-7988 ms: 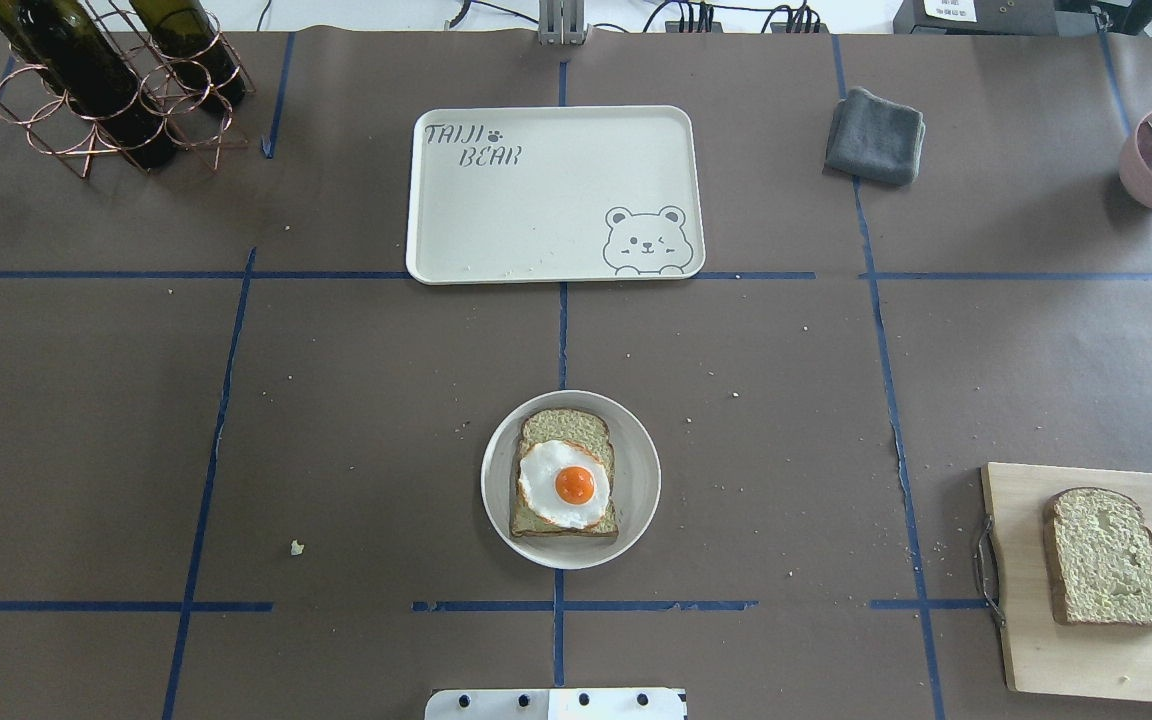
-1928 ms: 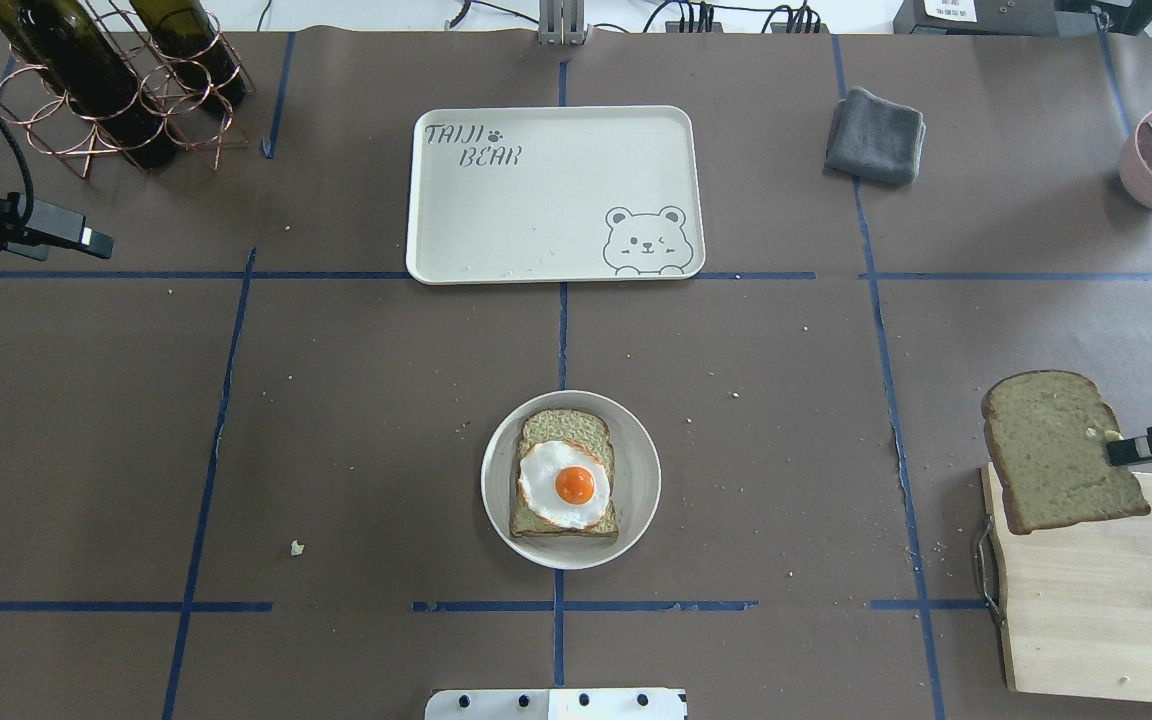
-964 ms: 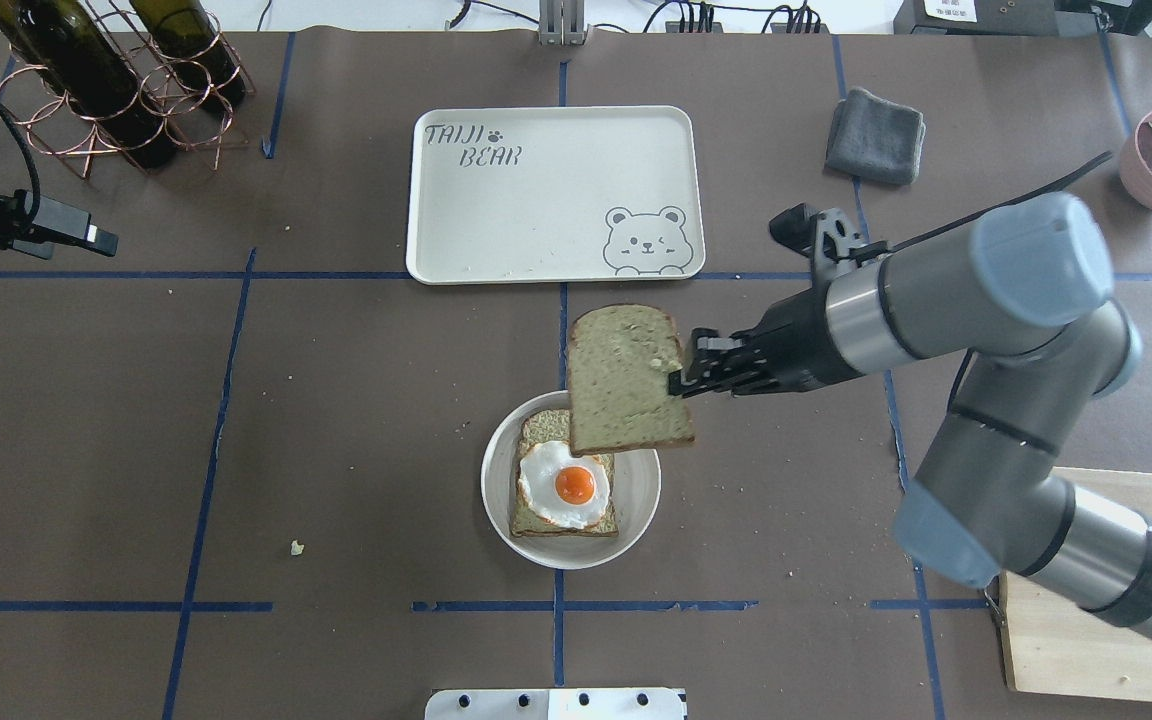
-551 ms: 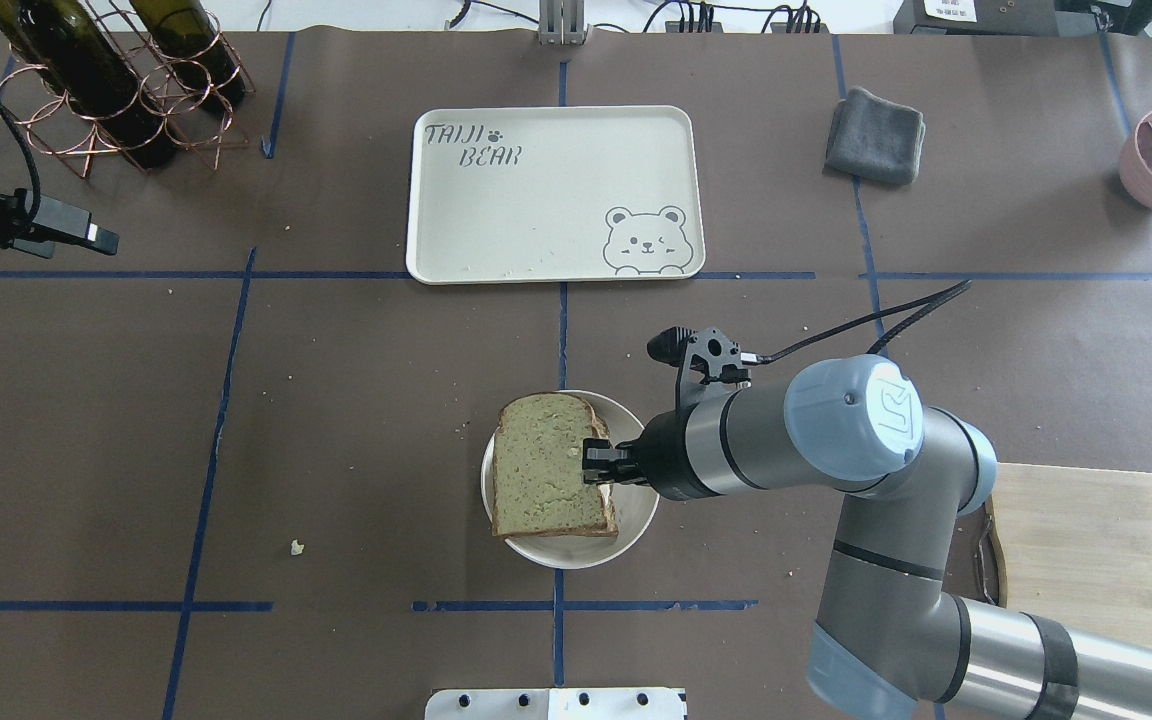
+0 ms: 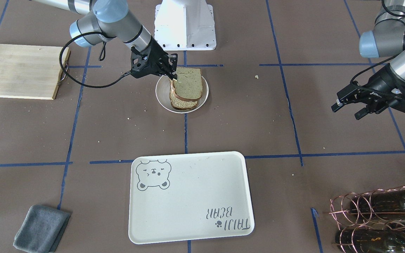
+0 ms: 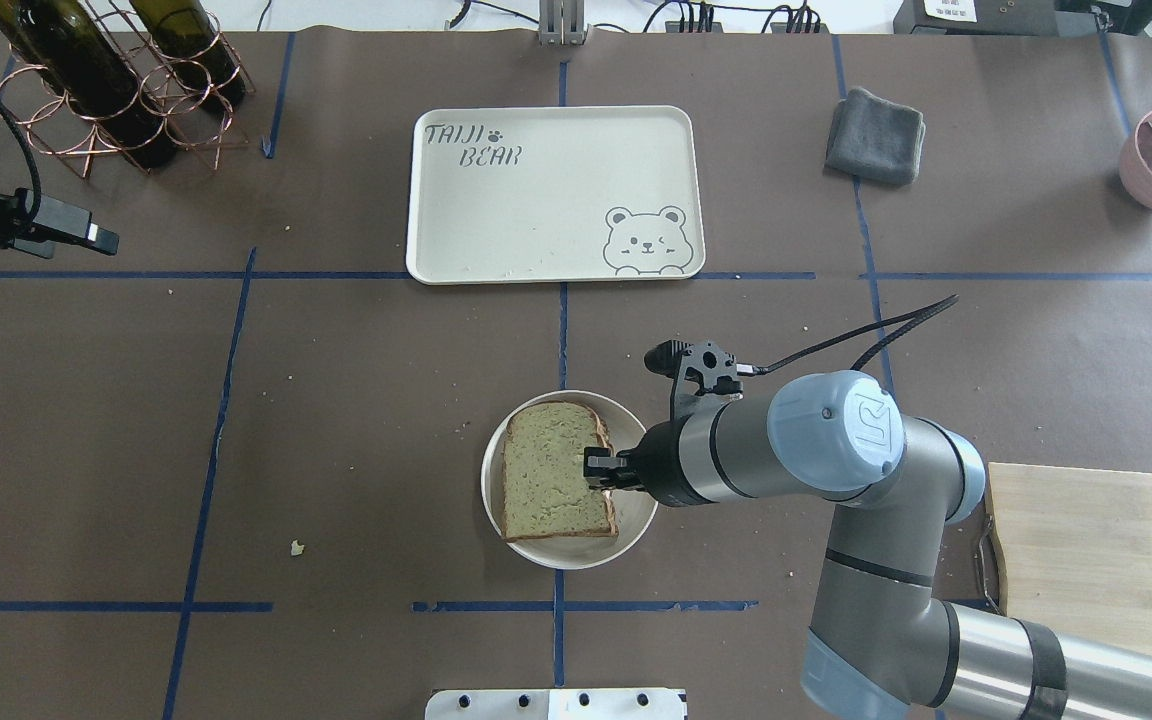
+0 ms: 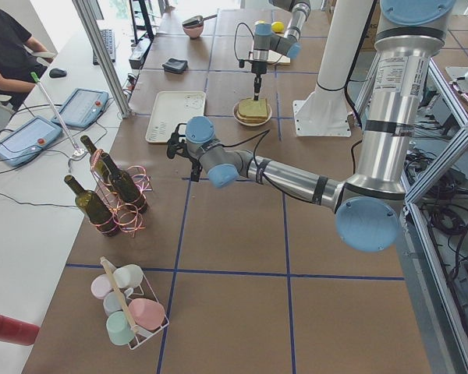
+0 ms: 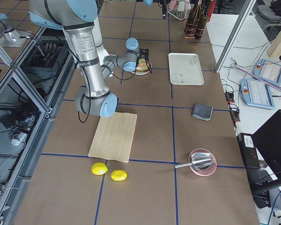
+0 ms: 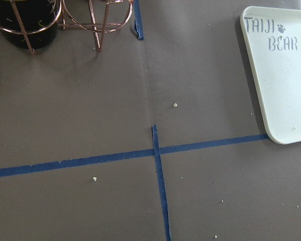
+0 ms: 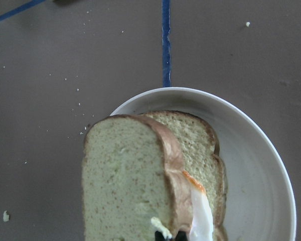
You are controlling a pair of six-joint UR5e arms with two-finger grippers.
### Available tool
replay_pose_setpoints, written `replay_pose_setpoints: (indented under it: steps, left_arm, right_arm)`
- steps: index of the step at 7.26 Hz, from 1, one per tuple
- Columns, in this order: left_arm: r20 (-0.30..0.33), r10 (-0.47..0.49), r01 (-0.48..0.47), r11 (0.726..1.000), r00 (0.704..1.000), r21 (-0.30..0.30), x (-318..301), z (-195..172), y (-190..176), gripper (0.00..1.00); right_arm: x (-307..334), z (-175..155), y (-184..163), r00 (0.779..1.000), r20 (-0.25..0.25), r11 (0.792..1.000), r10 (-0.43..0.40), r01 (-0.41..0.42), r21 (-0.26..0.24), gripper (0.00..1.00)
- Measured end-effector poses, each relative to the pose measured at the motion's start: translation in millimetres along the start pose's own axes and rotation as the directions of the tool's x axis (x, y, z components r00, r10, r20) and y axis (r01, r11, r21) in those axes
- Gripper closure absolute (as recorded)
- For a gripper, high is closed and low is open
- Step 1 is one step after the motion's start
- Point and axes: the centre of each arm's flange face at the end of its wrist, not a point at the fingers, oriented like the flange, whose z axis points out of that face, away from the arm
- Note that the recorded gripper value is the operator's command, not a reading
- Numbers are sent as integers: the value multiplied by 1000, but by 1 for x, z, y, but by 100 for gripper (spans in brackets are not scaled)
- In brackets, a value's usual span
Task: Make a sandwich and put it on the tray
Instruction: 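Carry the bread with the right gripper and lay it on the egg toast, then open the right gripper and raise it away while the left arm reaches toward the plate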
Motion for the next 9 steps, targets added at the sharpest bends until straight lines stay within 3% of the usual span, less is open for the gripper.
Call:
replay_pose_setpoints:
  steps: [1, 2, 3, 7, 8, 9]
  left_arm:
    - [-1, 0, 0, 1000, 1000, 0, 0, 0, 0, 0]
    - [-1, 1, -1, 1000, 1000, 1, 1, 0, 0, 0]
    - [-4, 6, -5, 1000, 1000, 2, 4, 0, -2, 0]
    - [-22, 22, -22, 1000, 1000, 11, 24, 0, -12, 0]
    - [-35, 12, -12, 1000, 999, 8, 43, 7, -16, 0]
    - [-49, -10, 10, 1000, 999, 1, 73, 22, -14, 0]
  right_arm:
    - [3, 0, -3, 1000, -5, 1000, 3, -3, 5, 100]
    - [5, 1, -4, 1000, -13, 1000, 6, -6, 7, 85]
    - [6, 2, -5, 1000, -24, 1000, 10, -10, 9, 1]
    - [8, -1, -15, 997, -64, 999, 41, -39, 25, 0]
    - [8, -12, -25, 993, -99, 998, 61, -59, 30, 0]
    - [11, -31, -41, 981, -171, 995, 95, -91, 32, 0]
